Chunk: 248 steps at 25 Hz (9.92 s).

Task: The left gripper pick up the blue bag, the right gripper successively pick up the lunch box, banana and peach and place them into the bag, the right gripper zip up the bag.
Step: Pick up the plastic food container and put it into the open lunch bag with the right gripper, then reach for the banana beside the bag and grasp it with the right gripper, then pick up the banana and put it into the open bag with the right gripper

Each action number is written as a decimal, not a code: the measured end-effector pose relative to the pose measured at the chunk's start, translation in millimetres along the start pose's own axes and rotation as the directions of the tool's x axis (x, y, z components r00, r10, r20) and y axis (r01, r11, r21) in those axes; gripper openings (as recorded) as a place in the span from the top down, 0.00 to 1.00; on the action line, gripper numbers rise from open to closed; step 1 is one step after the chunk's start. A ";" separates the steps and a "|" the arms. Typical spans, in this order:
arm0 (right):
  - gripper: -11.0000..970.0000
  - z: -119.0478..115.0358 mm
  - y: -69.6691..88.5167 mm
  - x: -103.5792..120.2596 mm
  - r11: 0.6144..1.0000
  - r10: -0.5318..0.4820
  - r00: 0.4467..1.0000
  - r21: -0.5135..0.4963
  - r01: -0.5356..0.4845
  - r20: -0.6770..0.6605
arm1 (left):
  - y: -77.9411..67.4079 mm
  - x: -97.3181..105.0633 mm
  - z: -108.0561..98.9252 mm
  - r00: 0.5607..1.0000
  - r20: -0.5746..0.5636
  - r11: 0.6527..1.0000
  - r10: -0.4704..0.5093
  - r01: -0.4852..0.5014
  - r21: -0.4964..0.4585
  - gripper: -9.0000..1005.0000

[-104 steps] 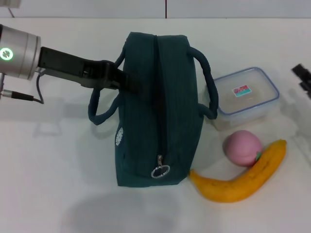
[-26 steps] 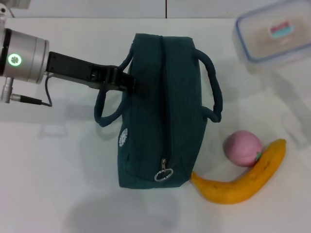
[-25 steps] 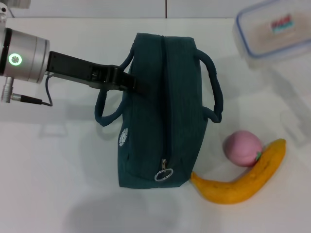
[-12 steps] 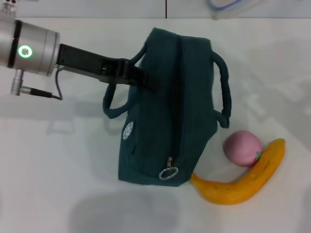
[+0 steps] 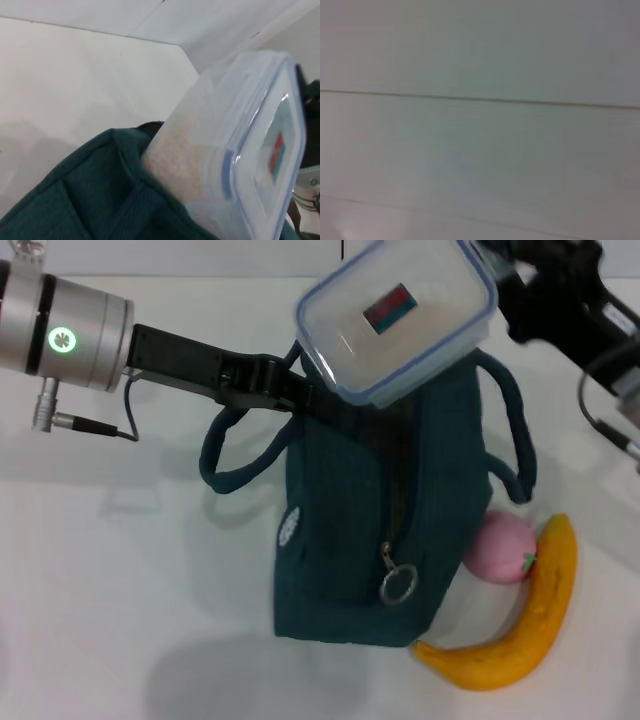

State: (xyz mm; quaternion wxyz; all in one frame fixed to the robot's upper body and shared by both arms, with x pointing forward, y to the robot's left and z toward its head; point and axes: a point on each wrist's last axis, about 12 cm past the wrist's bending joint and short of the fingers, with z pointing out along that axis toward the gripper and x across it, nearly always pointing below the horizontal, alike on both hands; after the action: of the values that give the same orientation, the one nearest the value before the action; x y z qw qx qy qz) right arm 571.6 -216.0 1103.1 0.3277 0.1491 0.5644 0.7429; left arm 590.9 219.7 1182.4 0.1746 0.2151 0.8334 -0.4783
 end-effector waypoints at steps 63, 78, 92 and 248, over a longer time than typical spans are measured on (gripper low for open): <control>0.65 18.2 12.1 -14.7 0.692 -0.659 0.592 -0.065 0.719 -0.465 | 14.9 -13.3 -7.9 0.994 0.068 0.992 0.085 -0.078 -0.096 0.91; 0.25 -61.5 109.4 -46.2 0.186 -0.897 0.103 -0.156 0.970 -0.429 | 29.2 -5.9 -25.7 0.986 0.156 0.990 0.052 -0.031 -0.136 0.91; 0.14 -2.9 148.5 5.1 0.328 -0.485 -0.316 -0.504 0.799 -0.816 | 32.5 -5.3 -33.7 0.970 0.241 0.994 0.007 0.020 -0.106 0.91; 0.54 -48.1 108.0 -22.5 0.396 -0.897 0.098 -0.685 0.612 -0.431 | 19.3 -25.8 -38.1 0.945 0.032 0.910 0.325 -0.304 -0.281 0.31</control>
State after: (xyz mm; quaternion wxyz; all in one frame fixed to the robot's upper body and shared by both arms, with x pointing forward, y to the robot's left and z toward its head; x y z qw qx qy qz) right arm 525.4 -282.4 1192.2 0.4124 -0.5559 0.4974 0.5229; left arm 619.6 256.7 1199.7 0.3096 0.3017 0.8381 -0.3327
